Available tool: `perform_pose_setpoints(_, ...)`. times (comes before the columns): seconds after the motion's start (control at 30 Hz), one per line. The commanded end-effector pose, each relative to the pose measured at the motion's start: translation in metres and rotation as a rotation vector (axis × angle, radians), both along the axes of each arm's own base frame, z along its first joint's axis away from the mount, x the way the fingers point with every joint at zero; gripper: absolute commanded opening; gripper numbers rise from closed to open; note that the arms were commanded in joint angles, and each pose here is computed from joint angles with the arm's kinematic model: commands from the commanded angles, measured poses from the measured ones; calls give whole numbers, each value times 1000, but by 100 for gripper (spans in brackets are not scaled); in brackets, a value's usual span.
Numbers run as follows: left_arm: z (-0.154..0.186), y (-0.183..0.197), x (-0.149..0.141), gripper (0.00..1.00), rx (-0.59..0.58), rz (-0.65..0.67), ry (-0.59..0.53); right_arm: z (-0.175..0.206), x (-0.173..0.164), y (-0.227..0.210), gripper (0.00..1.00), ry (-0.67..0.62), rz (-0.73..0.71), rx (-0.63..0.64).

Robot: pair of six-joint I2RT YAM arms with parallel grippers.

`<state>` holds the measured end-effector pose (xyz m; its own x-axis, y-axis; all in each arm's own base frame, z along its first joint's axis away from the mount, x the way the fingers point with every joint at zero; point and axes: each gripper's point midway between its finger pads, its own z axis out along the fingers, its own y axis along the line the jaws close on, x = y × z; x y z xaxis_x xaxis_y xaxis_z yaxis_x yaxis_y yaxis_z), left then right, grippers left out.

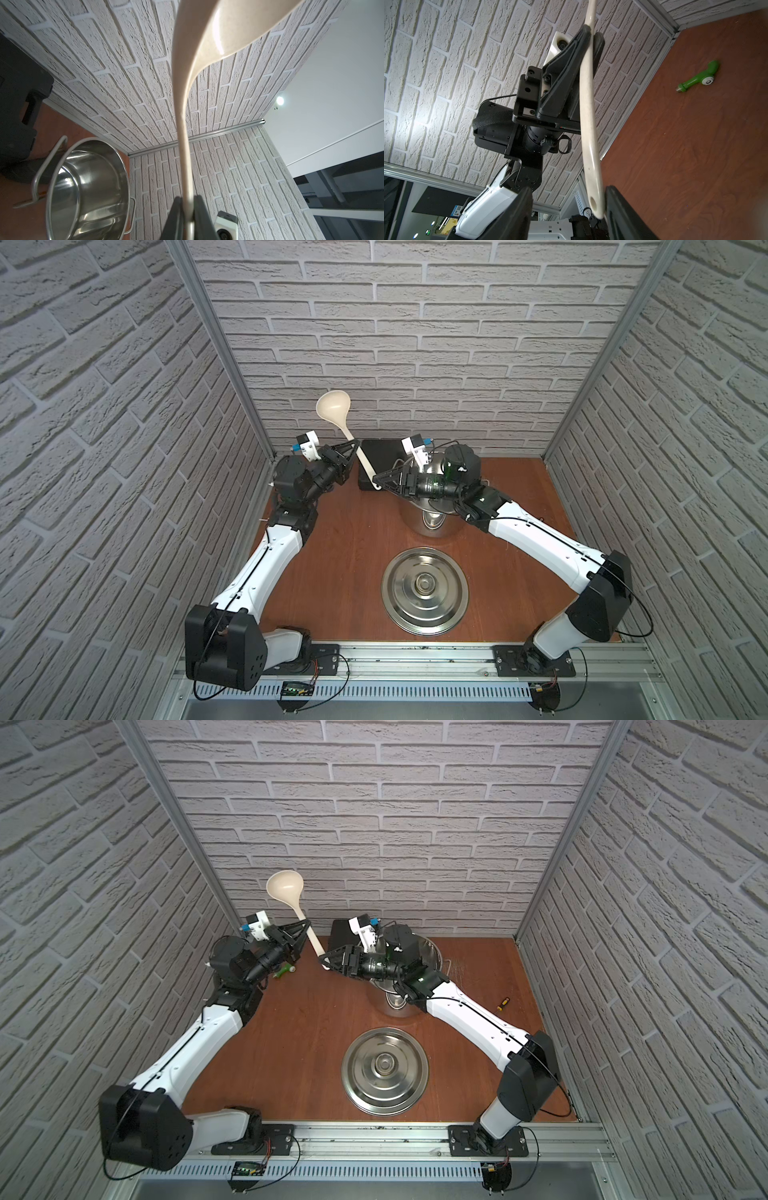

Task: Stir the soup with a spoon
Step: Pick up the spoon from the center of the board.

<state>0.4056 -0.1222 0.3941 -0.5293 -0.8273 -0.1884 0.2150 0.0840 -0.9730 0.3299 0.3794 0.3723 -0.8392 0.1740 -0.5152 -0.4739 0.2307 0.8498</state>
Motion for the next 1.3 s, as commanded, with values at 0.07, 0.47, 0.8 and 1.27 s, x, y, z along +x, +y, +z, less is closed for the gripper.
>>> perform_pose_setpoints(0.07, 13, -4, -8, 0, -41, -17, -59, 26, -7, 8, 52, -62, 38, 60)
perform_pose_setpoints(0.47, 12, -7, -11, 0, -67, -34, -57, 22, -8, 7, 24, -50, 28, 63)
perform_pose_setpoints(0.8, 7, -12, -14, 0, -78, -46, -51, 22, -5, 9, 25, -47, 26, 69)
perform_pose_setpoints(1.27, 1, -13, -20, 0, -90, -54, -41, 17, -4, 8, 15, -37, 16, 56)
